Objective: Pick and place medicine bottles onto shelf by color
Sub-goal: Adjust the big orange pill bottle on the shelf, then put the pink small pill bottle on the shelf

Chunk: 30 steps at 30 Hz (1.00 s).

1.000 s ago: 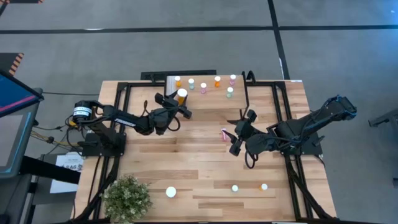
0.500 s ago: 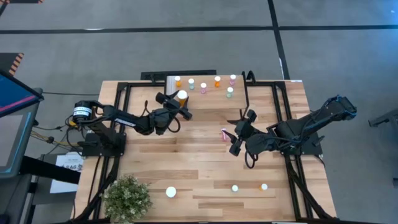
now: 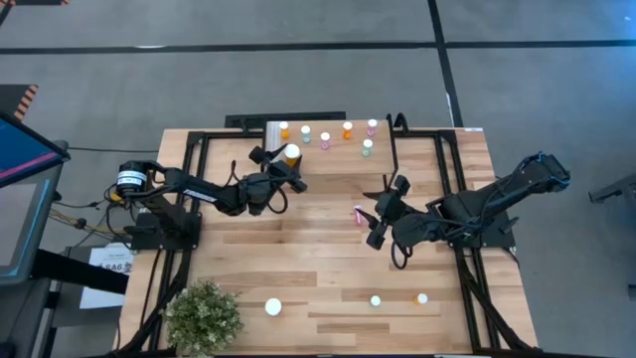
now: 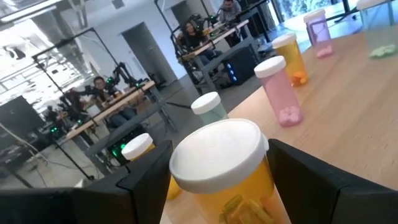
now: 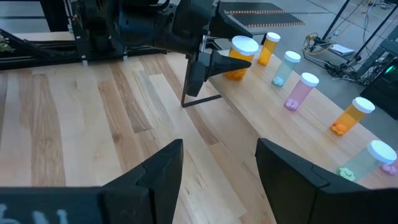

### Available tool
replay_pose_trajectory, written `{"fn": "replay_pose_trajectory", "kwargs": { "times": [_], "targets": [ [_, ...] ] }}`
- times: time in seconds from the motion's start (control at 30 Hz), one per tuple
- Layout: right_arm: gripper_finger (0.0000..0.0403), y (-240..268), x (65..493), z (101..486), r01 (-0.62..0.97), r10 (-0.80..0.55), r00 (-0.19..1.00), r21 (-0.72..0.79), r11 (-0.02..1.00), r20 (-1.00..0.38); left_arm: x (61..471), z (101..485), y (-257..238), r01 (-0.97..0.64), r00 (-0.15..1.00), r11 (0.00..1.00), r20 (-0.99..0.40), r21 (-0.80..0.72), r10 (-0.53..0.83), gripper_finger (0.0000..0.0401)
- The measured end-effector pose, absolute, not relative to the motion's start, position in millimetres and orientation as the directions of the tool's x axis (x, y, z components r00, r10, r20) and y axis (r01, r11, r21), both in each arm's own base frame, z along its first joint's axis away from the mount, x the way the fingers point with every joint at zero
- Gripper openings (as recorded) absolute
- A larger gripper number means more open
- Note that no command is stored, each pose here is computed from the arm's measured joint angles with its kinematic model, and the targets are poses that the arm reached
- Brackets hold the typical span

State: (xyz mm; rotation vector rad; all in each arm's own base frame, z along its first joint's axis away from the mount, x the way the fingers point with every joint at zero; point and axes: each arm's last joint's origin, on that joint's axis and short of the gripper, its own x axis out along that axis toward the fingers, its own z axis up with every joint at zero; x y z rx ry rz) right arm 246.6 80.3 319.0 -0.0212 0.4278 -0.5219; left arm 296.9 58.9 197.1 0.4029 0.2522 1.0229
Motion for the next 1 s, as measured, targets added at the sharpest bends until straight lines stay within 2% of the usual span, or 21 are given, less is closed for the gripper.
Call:
{"fn": "replay_pose_trajectory", "kwargs": {
  "times": [0.23, 0.4, 0.73, 1.0],
  "targets": [
    [0.0224, 80.3, 246.6, 319.0, 0.480, -0.488, 0.781, -0.125, 0.868, -0.390, 295.5, 197.9, 59.7, -0.802, 0.452, 0.411, -0.011, 0.434, 0.892, 0.0247],
    [0.0224, 80.3, 246.6, 319.0, 0.479, -0.488, 0.781, -0.126, 0.868, -0.391, 295.5, 198.0, 59.6, -0.802, 0.452, 0.411, -0.010, 0.433, 0.892, 0.0252],
    [0.0224, 80.3, 246.6, 319.0, 0.479, -0.488, 0.781, -0.126, 0.868, -0.391, 295.6, 199.6, 59.6, -0.804, 0.452, 0.407, 0.000, 0.433, 0.892, 0.0287],
    [0.0224, 80.3, 246.6, 319.0, 0.479, -0.488, 0.781, -0.127, 0.868, -0.390, 295.5, 206.9, 59.3, -0.802, 0.456, 0.386, 0.048, 0.456, 0.889, 0.0288]
  ]
}}
